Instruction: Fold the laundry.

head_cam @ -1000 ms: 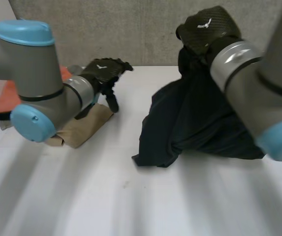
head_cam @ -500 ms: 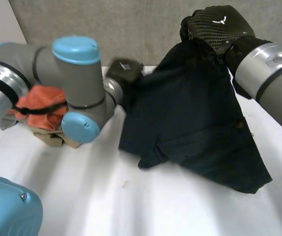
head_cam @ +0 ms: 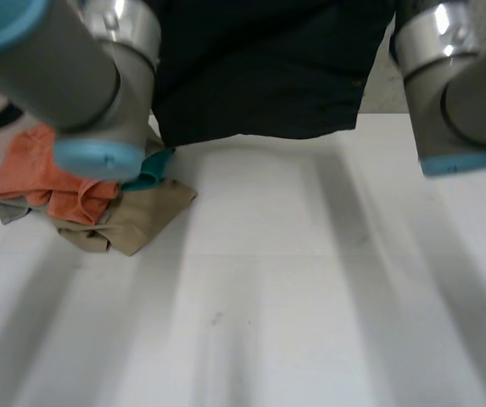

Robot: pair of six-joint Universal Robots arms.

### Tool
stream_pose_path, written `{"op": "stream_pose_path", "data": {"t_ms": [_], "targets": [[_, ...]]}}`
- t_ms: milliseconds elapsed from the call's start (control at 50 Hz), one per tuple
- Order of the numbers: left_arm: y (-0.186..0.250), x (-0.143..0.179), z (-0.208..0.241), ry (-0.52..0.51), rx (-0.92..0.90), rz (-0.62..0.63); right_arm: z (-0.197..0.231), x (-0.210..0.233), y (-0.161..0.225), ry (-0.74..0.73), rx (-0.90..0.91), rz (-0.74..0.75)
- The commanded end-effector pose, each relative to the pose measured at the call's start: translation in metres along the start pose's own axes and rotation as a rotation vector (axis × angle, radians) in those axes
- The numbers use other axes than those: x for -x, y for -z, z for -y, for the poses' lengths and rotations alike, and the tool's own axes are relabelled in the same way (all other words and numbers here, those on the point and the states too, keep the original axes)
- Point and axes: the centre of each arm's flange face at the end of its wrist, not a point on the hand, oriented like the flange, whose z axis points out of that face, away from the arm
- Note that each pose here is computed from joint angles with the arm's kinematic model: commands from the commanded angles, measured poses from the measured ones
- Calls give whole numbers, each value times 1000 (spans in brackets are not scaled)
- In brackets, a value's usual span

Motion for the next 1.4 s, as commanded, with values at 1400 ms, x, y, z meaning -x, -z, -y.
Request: {"op": "stream_pose_path", "data": {"t_ms": [1400], "targets": [[173, -5, -161, -121, 903, -196, -123, 9, 200, 234, 921, 135]]}}
